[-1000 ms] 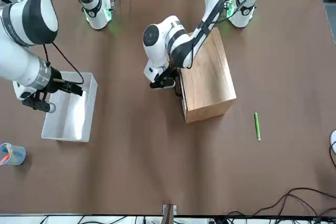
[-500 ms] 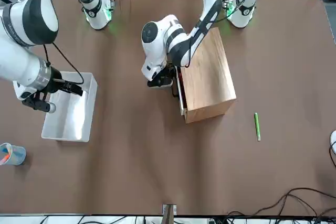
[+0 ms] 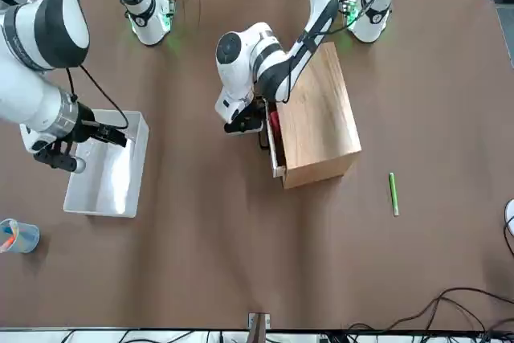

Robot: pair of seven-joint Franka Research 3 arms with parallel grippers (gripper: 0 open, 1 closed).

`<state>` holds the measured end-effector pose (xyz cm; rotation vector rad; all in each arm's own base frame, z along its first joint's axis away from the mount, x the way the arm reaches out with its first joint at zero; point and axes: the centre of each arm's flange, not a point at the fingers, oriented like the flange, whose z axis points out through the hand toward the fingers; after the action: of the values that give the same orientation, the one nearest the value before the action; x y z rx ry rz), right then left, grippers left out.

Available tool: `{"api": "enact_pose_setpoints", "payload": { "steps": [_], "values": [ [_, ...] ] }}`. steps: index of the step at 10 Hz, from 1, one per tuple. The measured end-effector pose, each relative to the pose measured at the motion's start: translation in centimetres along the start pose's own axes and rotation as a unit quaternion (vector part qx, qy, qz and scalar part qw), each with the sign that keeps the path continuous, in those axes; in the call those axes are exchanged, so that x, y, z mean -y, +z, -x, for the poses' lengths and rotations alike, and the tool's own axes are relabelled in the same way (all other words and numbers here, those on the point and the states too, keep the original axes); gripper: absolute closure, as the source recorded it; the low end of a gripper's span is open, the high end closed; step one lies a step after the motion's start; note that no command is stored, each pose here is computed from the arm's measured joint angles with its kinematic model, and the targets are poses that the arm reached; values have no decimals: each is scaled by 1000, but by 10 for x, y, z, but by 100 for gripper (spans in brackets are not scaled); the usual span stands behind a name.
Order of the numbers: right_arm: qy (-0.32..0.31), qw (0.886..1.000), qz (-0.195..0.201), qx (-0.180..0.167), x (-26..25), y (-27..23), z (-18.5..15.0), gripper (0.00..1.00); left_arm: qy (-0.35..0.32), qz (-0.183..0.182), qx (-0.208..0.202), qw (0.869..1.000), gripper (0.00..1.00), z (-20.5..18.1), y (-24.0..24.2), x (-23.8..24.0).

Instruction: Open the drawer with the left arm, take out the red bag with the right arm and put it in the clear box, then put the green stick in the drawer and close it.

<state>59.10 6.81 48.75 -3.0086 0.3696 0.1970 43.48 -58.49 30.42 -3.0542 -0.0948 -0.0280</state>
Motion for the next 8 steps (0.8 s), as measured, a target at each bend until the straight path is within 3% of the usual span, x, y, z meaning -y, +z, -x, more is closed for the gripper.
{"api": "enact_pose_setpoints", "payload": {
  "steps": [2,3,5,8],
  "values": [
    [0,1000,0,0,0,0,0,0,-10,1,-1,1000,43,0,-1,0],
    [0,1000,0,0,0,0,0,0,-13,1,-1,1000,61,-1,-2,0],
    [0,1000,0,0,0,0,0,0,-15,3,-2,1000,69,-1,-3,-1],
    [0,1000,0,0,0,0,0,0,-10,-2,-8,1000,74,3,-3,-3]
  ]
}}
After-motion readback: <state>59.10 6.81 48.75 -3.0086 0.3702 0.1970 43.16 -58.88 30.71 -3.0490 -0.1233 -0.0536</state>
